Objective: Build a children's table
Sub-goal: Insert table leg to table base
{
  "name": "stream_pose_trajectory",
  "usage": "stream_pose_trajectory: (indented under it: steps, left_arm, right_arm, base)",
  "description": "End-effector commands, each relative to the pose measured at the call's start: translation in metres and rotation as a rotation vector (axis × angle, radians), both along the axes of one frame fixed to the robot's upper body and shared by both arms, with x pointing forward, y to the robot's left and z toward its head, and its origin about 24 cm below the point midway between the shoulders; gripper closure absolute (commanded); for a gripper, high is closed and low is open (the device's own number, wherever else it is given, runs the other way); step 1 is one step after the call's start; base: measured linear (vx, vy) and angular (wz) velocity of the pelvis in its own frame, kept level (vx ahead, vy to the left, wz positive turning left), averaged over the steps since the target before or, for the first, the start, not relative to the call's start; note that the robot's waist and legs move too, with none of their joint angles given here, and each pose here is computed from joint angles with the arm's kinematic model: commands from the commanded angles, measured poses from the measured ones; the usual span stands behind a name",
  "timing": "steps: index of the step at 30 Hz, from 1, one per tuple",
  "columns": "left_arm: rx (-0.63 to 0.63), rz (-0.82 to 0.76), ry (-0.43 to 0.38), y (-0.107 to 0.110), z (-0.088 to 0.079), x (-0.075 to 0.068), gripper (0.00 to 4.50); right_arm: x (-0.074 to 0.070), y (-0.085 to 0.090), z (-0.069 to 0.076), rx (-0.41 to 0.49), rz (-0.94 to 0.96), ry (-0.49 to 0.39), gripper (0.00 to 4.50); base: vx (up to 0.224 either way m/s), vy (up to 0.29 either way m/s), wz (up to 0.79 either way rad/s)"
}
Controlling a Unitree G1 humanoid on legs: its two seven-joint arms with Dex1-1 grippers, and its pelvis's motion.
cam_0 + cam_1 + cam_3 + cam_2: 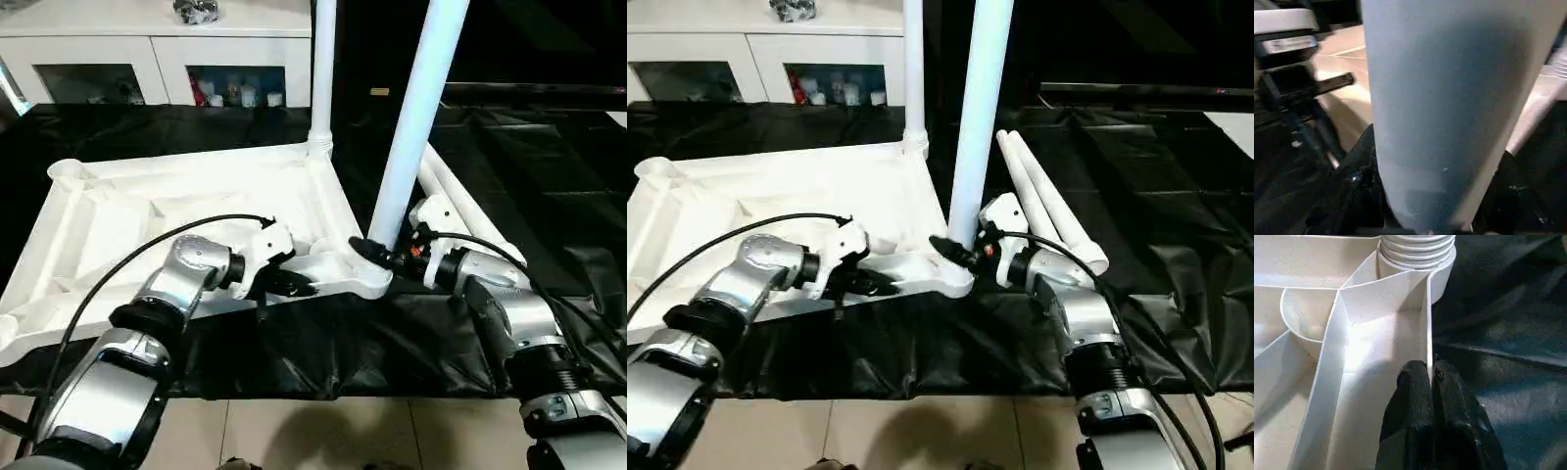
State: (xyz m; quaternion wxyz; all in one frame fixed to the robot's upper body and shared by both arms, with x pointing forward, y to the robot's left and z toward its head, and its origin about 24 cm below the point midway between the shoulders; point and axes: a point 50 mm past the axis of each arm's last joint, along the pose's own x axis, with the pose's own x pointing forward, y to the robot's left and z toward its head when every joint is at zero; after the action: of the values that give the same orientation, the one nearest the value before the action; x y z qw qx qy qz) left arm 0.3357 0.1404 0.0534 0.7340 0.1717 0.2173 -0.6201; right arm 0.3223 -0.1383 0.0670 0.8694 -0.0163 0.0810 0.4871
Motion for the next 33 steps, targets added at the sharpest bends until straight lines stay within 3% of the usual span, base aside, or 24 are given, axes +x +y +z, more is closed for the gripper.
stream_pose_trajectory:
  steps: [1,13,19,27,33]
  left_arm:
    - [-0.078,-0.056,-0.071,-0.003,0.022,0.005,4.5]
    - [-0.045,-0.154,-0.025,0.019,0.036,0.002,4.5]
    - [-0.071,-0.142,-0.02,0.02,0.042,0.004,4.5]
    - [-0.104,0.097,-0.136,0.0,0.047,0.021,4.5]
    - [-0.103,0.297,-0.229,-0.026,0.052,0.033,4.5]
  right_arm:
    - [-0.022,0.01,-0.038,-0.035,0.111,0.185,2.62]
    - [-0.043,0.021,-0.04,-0.041,0.325,0.175,2.62]
    - [-0.042,0.026,-0.037,-0.026,0.362,0.161,2.62]
    - [0.004,0.025,-0.029,0.002,-0.047,0.107,2.62]
    - [0.026,0.023,-0.03,-0.034,-0.327,0.085,2.62]
  base:
    - [0.0,0.0,0.0]
    - [0.0,0.0,0.0]
    - [0.0,0.0,0.0]
    - [0.0,0.0,0.0]
    - [0.0,0.0,0.0]
